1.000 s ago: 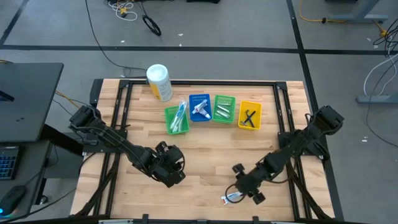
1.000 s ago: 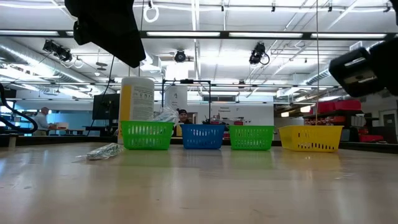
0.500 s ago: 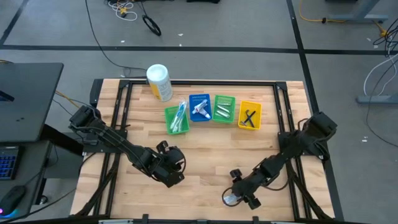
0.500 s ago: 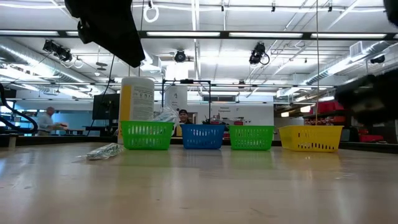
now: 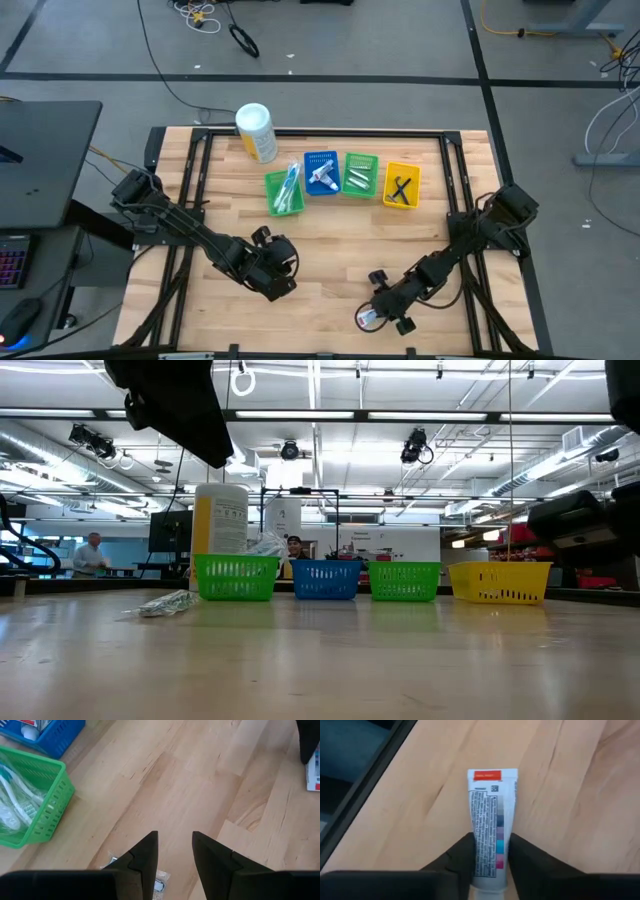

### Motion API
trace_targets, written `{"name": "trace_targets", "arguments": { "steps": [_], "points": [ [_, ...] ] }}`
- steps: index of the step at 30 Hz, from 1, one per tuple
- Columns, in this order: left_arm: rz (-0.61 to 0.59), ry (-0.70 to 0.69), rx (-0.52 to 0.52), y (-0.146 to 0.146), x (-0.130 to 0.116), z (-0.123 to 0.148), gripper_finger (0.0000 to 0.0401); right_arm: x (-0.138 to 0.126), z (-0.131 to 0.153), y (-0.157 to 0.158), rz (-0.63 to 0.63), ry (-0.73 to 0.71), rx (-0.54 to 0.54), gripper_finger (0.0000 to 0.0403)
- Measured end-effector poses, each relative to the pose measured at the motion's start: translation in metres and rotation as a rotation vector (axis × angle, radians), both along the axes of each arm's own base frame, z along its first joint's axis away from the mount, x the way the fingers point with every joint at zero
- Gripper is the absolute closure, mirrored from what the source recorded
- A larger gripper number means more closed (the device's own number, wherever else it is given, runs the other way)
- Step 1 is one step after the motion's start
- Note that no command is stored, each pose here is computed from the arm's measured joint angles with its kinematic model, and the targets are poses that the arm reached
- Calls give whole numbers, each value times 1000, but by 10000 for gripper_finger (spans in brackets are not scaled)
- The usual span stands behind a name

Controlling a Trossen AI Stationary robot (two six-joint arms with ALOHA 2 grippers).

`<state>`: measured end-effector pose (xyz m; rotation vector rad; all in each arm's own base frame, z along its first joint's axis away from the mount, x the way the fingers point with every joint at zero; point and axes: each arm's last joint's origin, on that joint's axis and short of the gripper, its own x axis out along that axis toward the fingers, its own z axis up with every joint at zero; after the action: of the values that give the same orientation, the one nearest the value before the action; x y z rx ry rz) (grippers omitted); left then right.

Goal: Pick & Place Travel size toiletries
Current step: Put the white toothpaste into the blue basket

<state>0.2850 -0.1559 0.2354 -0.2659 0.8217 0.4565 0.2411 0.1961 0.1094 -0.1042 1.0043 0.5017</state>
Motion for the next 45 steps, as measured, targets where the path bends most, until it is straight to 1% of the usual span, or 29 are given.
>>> {"name": "trace_targets", "arguments": {
  "steps": [3, 6, 9, 11, 13, 16, 18, 20, 22, 24, 25, 26, 27, 29, 30, 32, 35, 36, 38, 40, 43, 45],
  "points": [
    [0, 0, 0, 0, 0, 0, 273, 0, 0, 0, -23, 23, 25, 308],
    [0, 0, 0, 0, 0, 0, 273, 1, 4, 0, -40, 8, 58, 313],
    [3, -3, 4, 0, 0, 0, 273, 6, 10, -3, -10, -59, 57, 314],
    [3, -3, 4, 0, 0, 0, 273, 12, 21, -9, -9, -144, 37, 314],
    [3, -3, 4, 0, 0, 0, 273, 17, 30, -19, -20, -211, -23, 314],
    [3, -3, 5, 0, 0, 0, 273, 24, 46, -41, -59, -316, -171, 315],
    [3, -4, 7, 0, 0, 0, 273, 31, 62, -60, -126, -420, -296, 315],
    [-6, -7, 10, 0, 1, 1, 273, 37, 77, -83, -236, -498, -451, 315],
    [-15, -11, 13, 0, 1, 1, 273, 43, 92, -109, -399, -570, -584, 315],
    [-24, -16, 23, -1, 2, 1, 273, 50, 106, -137, -557, -623, -660, 315],
    [-27, -20, 28, -1, 2, 2, 273, 53, 109, -151, -607, -637, -665, 315],
    [-28, -24, 33, -1, 2, 2, 273, 57, 111, -164, -628, -643, -646, 315],
    [-32, -29, 36, -1, 3, 2, 273, 60, 111, -177, -627, -648, -604, 315],
    [-41, -32, 40, -1, 3, 2, 273, 67, 109, -202, -597, -672, -488, 315],
    [-48, -35, 44, -1, 4, 3, 273, 70, 106, -213, -583, -669, -447, 315],
    [-59, -47, 42, -2, 5, 4, 273, 73, 99, -234, -636, -665, -407, 315],
    [-76, -47, 54, -3, 6, 4, 273, 76, 92, -262, -752, -684, -362, 315],
    [-90, -47, 64, -3, 6, 4, 273, 78, 89, -269, -754, -690, -331, 315],
    [-111, -46, 80, -3, 6, 5, 273, 82, 81, -279, -708, -709, -245, 315],
    [-131, -45, 94, -3, 7, 5, 273, 89, 74, -285, -665, -779, -170, 315],
    [-155, -53, 103, -4, 8, 6, 273, 98, 60, -291, -667, -847, -129, 315],
    [-159, -50, 102, -4, 8, 6, 273, 100, 48, -292, -684, -818, -137, 315]
  ]
}}
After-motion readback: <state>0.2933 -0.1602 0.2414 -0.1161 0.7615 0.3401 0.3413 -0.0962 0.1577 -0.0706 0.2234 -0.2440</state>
